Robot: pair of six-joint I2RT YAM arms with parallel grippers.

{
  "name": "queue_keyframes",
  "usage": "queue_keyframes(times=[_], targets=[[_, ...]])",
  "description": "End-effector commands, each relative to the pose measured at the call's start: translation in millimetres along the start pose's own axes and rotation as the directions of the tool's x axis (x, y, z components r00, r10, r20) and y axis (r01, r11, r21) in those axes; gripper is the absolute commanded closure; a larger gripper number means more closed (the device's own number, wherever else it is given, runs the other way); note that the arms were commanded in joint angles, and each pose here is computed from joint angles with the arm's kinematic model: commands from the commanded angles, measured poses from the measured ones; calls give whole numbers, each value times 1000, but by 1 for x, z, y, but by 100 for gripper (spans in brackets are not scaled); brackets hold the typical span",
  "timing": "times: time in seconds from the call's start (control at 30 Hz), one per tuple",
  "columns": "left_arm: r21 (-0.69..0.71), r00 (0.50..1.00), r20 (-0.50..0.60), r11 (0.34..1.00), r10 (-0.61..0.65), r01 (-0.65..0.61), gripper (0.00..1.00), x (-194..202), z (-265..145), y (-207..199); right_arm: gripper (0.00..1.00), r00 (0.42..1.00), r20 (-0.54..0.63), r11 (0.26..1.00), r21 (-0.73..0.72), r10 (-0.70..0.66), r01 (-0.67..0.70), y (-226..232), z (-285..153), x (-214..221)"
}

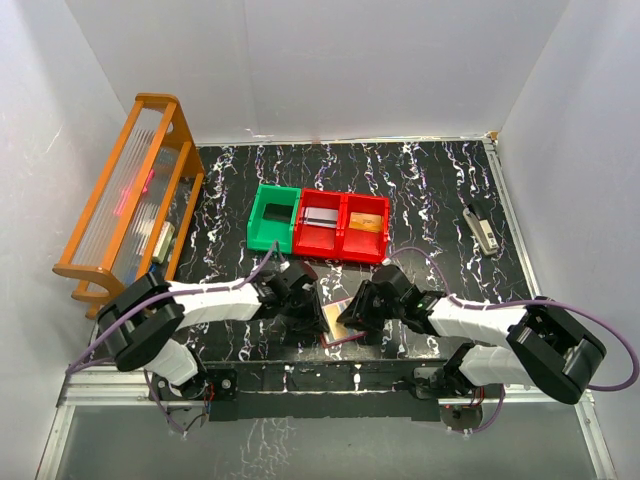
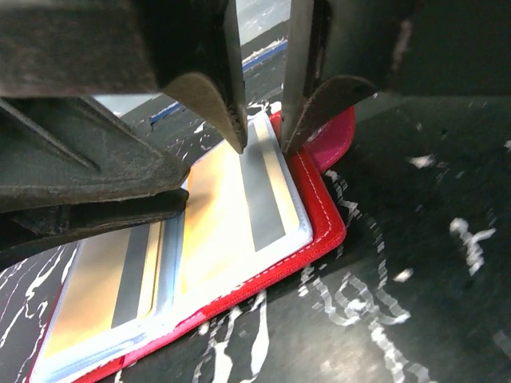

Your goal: Take the credit cards out of the card holder

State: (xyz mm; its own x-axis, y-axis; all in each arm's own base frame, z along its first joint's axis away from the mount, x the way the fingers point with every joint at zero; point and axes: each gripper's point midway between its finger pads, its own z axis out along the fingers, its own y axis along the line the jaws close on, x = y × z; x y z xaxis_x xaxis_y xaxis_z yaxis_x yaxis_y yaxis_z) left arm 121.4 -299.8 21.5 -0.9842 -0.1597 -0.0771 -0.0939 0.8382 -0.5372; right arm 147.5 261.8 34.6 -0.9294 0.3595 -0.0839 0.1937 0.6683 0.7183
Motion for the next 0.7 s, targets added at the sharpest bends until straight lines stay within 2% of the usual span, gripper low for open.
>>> queue_keyframes(times=[0.0,0.1,0.5,0.67], targets=[[-53,997,19,996,74,-73,83,-13,13,-8,72,996,21,995,-44,-87,87,31,-9,-9],[-97,996,23,992,82,-79,93,-14,16,4,71,991,28,991,-32,-128,129,36,-13,-13],[-188,965,37,950,260,-249,100,-31,7,8,69,976,47,964,174,-211,200,12,-14,-29],[-229,953,22,930,301,-289,100,-34,4,13,69,973,94,963,190,-210,189,9,-19,-35]])
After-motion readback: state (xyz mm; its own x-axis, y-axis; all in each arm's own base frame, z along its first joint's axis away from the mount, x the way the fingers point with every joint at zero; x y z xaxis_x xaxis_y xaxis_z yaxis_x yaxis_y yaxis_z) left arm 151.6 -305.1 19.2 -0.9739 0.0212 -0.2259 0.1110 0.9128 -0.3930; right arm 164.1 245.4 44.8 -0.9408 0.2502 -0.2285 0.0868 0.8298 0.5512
